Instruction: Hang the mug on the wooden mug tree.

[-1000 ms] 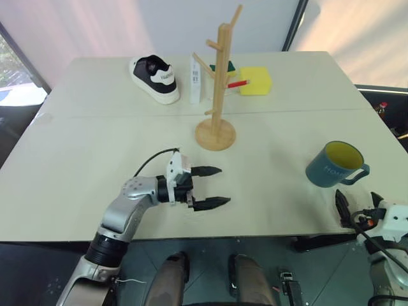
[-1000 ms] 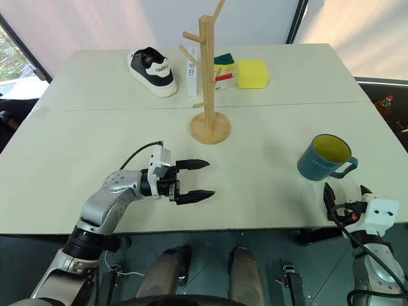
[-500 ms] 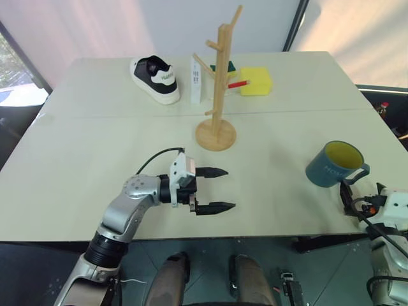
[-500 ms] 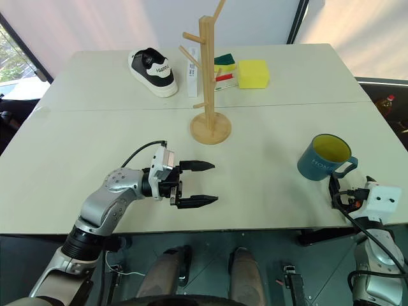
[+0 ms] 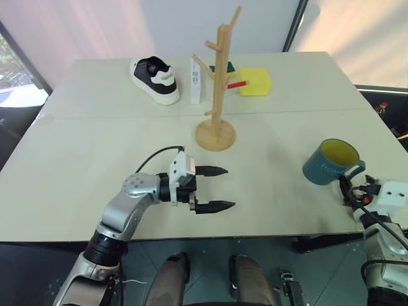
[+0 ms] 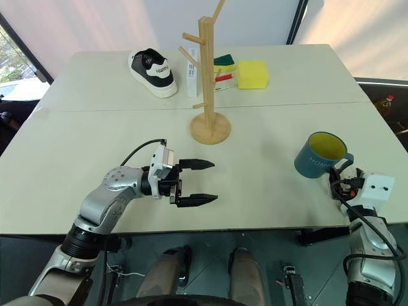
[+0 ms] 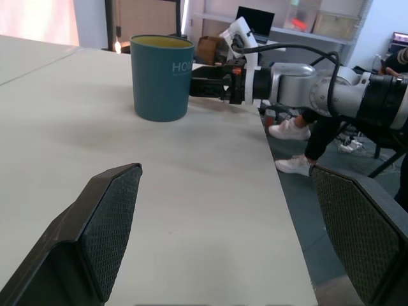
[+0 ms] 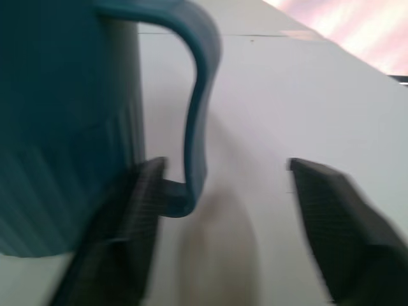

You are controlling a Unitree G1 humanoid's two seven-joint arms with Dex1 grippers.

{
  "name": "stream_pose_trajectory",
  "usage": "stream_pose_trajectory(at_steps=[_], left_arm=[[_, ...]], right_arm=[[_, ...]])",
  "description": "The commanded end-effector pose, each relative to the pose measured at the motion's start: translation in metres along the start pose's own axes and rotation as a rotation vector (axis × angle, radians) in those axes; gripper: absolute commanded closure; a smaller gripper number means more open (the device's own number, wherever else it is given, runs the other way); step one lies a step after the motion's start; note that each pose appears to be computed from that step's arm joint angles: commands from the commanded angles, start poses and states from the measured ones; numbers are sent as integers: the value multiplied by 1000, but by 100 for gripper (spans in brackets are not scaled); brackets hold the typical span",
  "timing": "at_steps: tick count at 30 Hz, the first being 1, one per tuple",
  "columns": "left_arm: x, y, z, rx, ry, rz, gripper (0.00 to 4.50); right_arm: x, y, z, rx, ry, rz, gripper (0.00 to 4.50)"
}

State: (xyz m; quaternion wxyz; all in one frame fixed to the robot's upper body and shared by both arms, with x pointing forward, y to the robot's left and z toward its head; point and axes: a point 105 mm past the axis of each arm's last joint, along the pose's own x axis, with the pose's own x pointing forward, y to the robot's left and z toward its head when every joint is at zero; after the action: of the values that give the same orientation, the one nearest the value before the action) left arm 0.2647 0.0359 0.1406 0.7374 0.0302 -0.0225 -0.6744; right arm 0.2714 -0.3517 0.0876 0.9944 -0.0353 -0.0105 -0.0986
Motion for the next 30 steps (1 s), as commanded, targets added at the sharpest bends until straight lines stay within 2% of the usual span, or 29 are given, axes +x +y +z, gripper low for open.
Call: stream_pose_trajectory(at_steps=[1, 2, 3, 7, 12, 17, 20, 25, 30], left_arm=[[0, -3, 8, 36, -19, -5, 0], [0, -3, 8, 36, -19, -2, 0], [0, -3, 8, 36, -18, 1, 0], [-3, -2, 7, 34, -13, 17, 0], [-13, 8, 5, 44, -4, 75, 0], [-46, 37, 4, 55, 11, 236, 0], [-57, 45, 6, 63, 9, 277, 0], [-79, 63, 35, 64, -125, 381, 0], [-90, 64, 45, 75, -163, 430, 0]], right_arm=[[4, 1, 14, -1, -43, 24, 353], [4, 3, 15, 1, -44, 32, 415], [5, 5, 15, 3, -47, 40, 448], [5, 13, 21, -5, -58, 75, 448], [5, 46, 46, -176, -99, 228, 448], [8, 131, 128, -475, -301, 599, 448], [12, 149, 147, -550, -324, 676, 448], [41, 183, 185, -653, -335, 772, 448], [66, 194, 196, -656, -326, 807, 448]])
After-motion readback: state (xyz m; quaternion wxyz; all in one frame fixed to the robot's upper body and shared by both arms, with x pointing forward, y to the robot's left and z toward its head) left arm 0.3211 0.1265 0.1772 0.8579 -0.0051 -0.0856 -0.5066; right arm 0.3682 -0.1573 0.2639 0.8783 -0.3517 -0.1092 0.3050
